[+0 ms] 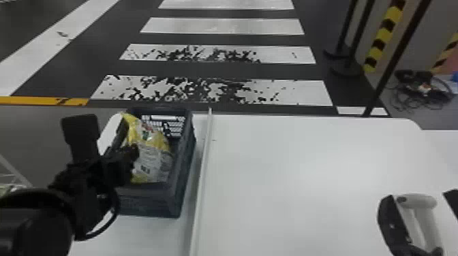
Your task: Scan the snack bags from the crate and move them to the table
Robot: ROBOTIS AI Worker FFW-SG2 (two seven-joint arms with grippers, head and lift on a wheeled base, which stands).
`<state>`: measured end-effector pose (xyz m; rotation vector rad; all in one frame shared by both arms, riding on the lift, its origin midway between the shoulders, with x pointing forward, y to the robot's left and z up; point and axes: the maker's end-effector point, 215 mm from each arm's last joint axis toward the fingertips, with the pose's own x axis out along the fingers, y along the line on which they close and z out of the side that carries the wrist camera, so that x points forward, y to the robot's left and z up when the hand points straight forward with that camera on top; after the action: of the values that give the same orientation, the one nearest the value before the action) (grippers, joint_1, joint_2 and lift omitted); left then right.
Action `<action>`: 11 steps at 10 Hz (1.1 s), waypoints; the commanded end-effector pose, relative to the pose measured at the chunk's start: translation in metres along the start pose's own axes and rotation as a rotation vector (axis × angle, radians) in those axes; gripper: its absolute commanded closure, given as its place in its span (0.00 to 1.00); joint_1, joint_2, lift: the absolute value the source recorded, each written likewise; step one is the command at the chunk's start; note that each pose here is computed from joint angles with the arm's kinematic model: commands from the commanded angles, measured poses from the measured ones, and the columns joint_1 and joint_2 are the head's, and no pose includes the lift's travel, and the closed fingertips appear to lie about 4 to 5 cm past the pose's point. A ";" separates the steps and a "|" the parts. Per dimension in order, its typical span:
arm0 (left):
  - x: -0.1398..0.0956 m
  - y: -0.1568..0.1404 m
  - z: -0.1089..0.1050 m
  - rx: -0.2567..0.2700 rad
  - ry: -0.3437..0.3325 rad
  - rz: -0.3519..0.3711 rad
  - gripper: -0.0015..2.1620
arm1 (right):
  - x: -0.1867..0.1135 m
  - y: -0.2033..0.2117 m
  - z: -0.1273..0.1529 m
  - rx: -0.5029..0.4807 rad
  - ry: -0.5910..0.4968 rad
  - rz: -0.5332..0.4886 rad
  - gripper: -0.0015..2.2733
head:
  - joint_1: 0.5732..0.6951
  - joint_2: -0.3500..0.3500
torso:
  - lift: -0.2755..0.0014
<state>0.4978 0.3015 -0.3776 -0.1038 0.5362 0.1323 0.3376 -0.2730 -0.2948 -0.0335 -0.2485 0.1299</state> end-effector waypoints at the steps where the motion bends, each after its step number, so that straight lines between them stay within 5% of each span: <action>1: -0.006 -0.003 0.010 0.023 -0.028 0.004 0.97 | -0.002 0.000 0.004 -0.001 -0.011 0.000 0.04 | 1.00 0.55 | 0.65; 4: -0.020 -0.005 0.028 0.051 -0.078 0.016 0.97 | -0.006 -0.001 0.006 0.002 -0.017 -0.003 0.04 | 1.00 0.55 | 0.65; 7: -0.051 -0.002 0.070 0.110 -0.182 0.047 0.97 | -0.009 0.001 0.005 0.004 -0.014 -0.003 0.04 | 1.00 0.55 | 0.65; 11: -0.091 -0.033 0.101 0.100 -0.266 -0.046 0.97 | -0.009 0.003 0.007 0.005 -0.017 0.001 0.04 | 1.00 0.55 | 0.65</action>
<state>0.4791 0.2795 -0.2468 0.0119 0.2821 0.0898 0.3272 -0.2717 -0.2905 -0.0278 -0.2643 0.1318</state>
